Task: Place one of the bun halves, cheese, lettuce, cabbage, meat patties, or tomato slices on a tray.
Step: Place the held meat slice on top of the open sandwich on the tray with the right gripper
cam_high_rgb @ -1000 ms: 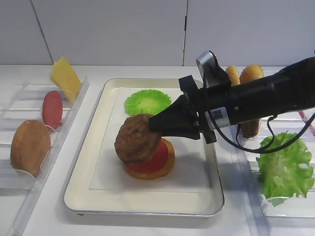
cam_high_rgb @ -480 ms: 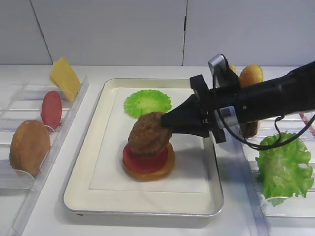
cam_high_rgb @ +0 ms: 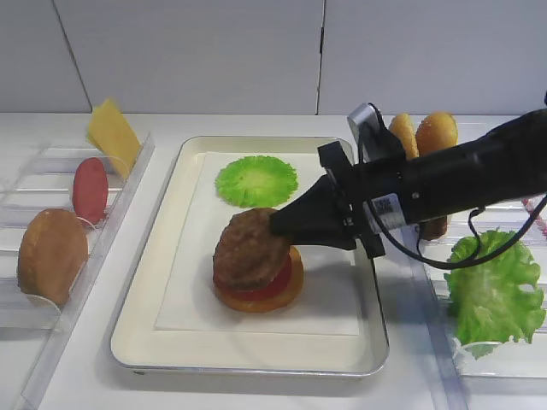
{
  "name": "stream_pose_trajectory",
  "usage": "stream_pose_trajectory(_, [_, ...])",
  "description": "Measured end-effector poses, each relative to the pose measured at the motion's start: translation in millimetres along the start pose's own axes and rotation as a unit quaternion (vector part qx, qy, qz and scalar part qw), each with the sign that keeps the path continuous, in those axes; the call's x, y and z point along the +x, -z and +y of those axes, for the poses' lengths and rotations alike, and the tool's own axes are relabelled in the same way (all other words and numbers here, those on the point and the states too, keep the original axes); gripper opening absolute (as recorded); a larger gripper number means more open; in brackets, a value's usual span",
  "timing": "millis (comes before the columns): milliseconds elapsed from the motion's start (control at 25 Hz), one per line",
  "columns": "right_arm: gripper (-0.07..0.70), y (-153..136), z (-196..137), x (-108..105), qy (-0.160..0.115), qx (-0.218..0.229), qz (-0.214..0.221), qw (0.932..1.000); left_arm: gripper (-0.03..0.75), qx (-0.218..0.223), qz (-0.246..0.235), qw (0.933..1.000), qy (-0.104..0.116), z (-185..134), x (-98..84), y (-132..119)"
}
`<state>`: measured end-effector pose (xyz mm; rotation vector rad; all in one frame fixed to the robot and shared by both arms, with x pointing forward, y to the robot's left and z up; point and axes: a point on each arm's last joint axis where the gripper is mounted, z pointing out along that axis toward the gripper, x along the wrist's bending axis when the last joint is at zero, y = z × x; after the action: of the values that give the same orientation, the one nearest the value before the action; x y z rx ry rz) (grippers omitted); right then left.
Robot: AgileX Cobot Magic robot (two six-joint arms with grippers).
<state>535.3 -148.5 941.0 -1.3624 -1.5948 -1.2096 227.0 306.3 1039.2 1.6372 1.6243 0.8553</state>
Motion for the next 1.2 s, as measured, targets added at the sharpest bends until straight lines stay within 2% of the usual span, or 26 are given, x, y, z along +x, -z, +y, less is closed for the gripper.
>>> stream_pose_trajectory(240, [0.138,0.0,-0.1,-0.2,0.0,0.0,0.0,1.0,0.485,0.0,0.0,1.0,0.0,0.0,0.0,0.0])
stream_pose_trajectory(480, [0.138,-3.2,0.0,-7.6,-0.014,0.003,0.002,0.9999,0.485,0.0,0.0,1.0,0.0,0.0,0.0,0.0])
stream_pose_trajectory(960, [0.144,-3.9,0.2,-7.9,0.004,0.007,0.007,0.9999,0.481,0.0,0.0,1.0,0.0,0.0,0.0,0.0])
stream_pose_trajectory(1080, [0.202,-3.9,0.0,-8.0,0.006,0.008,0.007,0.9999,0.479,0.0,0.0,1.0,0.0,0.0,0.0,0.0])
stream_pose_trajectory(1200, [0.332,-3.9,0.0,-8.0,0.006,0.008,0.007,0.9999,0.479,0.0,0.0,1.0,0.0,0.0,0.0,0.0])
